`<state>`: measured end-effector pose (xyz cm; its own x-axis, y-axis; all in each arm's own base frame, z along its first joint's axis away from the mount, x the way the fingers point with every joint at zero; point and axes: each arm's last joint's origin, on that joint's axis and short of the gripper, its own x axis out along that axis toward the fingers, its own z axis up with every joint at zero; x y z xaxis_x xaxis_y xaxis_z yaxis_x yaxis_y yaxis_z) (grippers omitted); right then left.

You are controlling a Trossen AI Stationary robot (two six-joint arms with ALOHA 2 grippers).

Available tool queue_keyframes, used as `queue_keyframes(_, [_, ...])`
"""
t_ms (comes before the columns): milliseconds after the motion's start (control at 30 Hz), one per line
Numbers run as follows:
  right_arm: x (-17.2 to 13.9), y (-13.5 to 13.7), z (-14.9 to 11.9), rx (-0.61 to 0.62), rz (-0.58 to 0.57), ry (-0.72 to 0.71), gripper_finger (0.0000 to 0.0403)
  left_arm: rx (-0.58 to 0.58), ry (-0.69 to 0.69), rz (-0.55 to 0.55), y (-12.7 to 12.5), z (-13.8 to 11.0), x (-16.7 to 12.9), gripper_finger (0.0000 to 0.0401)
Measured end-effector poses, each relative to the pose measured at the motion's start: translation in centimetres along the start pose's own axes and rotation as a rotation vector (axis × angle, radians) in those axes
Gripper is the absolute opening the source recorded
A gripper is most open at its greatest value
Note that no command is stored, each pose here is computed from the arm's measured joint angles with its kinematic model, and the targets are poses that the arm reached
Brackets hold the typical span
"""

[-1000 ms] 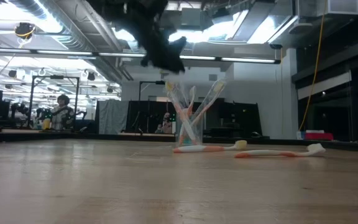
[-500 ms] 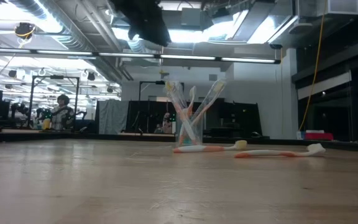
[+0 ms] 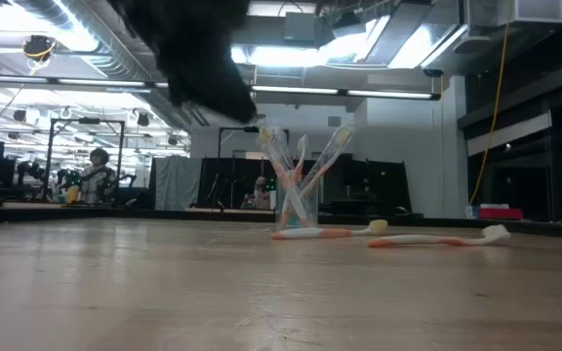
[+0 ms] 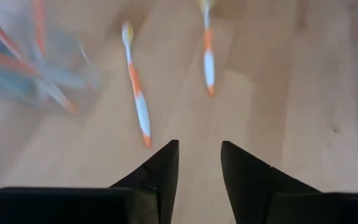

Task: Pick & Place toothbrushing station
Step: Put the orange toothbrush into the transparent organizer

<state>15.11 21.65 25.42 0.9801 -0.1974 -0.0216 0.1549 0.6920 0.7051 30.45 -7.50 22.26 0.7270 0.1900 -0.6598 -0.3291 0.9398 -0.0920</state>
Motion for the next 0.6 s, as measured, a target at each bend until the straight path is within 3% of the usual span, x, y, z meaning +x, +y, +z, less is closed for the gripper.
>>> queue_keyframes(267, [0.0,0.1,0.0,0.020,0.020,0.016,0.0109,-0.094,0.115,0.098,0.1,-1.1,6.1,0.0095])
queue_keyframes(600, [-0.1,0.3,0.0,0.054,0.044,0.039,0.0109,-0.082,0.094,0.033,3.1,-0.1,10.4,0.0146])
